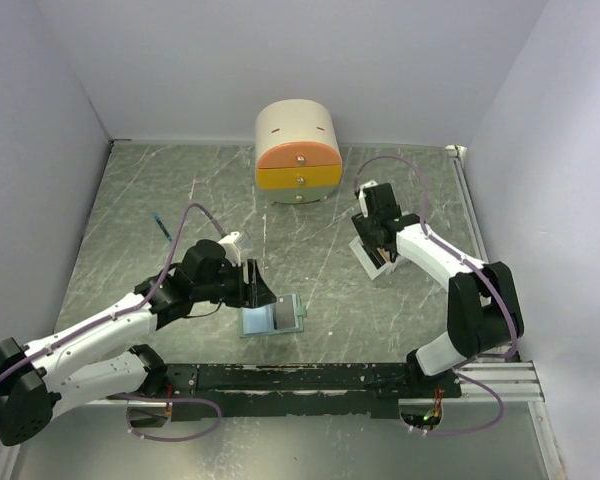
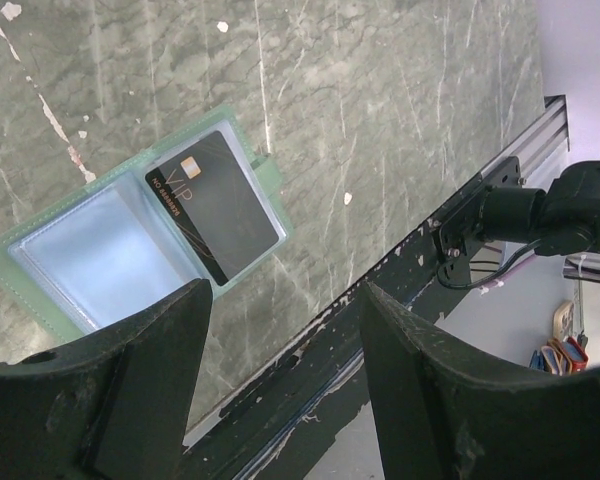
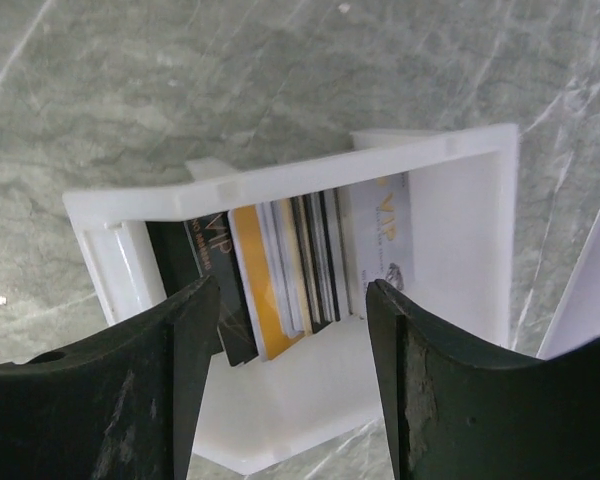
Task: Put the credit cards into the card holder
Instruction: Pick up the credit card from the storage box.
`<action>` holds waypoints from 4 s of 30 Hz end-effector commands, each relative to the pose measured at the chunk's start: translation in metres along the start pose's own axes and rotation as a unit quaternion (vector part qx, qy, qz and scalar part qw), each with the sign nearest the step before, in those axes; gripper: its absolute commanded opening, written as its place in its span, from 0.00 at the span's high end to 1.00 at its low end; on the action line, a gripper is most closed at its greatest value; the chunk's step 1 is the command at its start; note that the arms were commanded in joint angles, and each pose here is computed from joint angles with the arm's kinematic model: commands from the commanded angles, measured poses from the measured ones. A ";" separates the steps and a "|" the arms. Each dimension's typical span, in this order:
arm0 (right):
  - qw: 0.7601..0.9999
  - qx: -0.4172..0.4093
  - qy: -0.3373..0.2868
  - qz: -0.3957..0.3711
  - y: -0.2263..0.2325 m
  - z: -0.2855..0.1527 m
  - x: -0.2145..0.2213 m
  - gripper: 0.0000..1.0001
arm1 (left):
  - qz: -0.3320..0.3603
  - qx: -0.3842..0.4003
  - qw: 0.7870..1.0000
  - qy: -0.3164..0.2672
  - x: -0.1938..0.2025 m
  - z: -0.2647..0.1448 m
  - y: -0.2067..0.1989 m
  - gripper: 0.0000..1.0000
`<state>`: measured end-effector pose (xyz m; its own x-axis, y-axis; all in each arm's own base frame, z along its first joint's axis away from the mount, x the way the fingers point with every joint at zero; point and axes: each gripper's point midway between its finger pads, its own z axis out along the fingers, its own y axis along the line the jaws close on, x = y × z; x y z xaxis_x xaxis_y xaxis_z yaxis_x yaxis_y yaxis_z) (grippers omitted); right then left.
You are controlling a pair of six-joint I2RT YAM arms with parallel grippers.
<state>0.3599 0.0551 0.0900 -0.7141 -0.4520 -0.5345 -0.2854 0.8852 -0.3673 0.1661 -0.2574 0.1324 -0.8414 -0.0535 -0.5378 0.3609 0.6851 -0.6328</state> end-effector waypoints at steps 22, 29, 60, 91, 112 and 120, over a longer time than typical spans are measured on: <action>0.991 0.098 0.043 -0.081 0.010 0.020 0.031 0.48 | 0.000 -0.001 1.000 0.000 0.008 -0.004 0.004 0.28; 0.988 0.131 0.034 -0.081 0.003 0.017 0.026 0.54 | -0.002 -0.001 1.000 0.001 0.008 -0.004 0.004 0.29; 0.981 0.183 0.019 -0.054 -0.014 0.024 0.014 0.68 | -0.009 0.005 1.000 -0.003 0.007 -0.005 0.001 0.29; 0.978 0.204 0.028 -0.037 -0.028 0.038 0.009 0.73 | -0.015 0.002 1.000 -0.004 0.007 -0.005 0.002 0.29; 0.980 0.196 0.017 -0.031 -0.036 0.030 0.003 0.81 | -0.017 0.003 1.000 0.000 0.008 -0.003 0.003 0.29; 0.980 0.194 0.013 -0.031 -0.036 0.030 0.002 0.85 | -0.018 0.003 1.000 0.000 0.009 -0.002 0.003 0.29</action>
<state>0.3797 0.0201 0.0625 -0.7420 -0.5102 -0.4348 -0.1153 0.7361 -0.6670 0.1595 -0.2523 0.1271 -0.8561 -0.0767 -0.5111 0.3268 0.6858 -0.6503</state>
